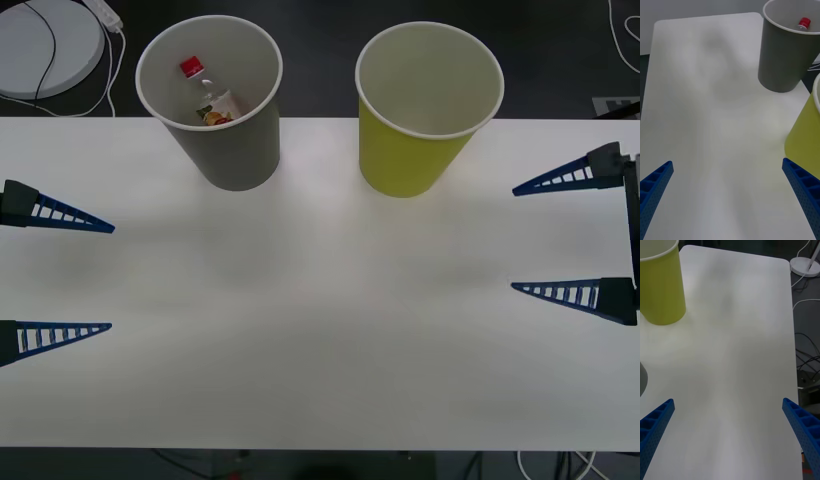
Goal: Put the can into the green bin and the plastic bottle into the gray bin
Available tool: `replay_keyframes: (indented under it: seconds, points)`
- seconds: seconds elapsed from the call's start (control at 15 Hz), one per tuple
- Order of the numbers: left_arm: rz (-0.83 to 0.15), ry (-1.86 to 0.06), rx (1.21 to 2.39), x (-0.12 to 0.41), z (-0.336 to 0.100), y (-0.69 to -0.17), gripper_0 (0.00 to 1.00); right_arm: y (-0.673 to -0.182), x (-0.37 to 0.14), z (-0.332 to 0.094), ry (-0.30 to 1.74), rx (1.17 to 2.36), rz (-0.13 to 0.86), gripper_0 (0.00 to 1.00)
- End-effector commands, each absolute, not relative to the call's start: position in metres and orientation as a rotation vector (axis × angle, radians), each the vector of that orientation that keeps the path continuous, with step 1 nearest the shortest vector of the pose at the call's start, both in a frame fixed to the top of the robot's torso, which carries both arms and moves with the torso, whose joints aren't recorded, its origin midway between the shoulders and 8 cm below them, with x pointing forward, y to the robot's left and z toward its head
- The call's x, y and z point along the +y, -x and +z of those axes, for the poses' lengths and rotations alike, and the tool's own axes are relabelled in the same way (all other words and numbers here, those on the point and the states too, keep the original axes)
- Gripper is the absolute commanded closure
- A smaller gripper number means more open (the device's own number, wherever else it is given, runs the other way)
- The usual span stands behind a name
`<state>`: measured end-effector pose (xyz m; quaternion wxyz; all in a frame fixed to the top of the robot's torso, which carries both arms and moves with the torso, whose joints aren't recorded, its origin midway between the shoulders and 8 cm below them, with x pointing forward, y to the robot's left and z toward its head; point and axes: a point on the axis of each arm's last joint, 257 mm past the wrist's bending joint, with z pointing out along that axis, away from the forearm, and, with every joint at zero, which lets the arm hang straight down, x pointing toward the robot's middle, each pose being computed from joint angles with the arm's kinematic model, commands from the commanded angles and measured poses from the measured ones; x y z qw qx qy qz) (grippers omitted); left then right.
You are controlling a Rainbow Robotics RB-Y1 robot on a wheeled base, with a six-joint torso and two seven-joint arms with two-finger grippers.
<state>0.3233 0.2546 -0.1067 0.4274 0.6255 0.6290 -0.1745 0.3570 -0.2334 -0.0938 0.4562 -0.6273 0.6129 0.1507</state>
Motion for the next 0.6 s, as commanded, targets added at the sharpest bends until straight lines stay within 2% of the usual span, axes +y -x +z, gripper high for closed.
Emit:
replay_keyframes:
  seconds: [0.07, 0.6]
  points:
    - [-0.436, -1.562, 1.571, 0.255, -0.107, -0.323, 0.00, -0.348, -0.249, -0.099, 1.580, 1.504, 0.376, 0.00]
    - [-0.436, -1.562, 1.571, 0.255, -0.107, -0.323, 0.00, -0.330, -0.270, -0.107, 1.568, 1.544, 0.393, 0.00]
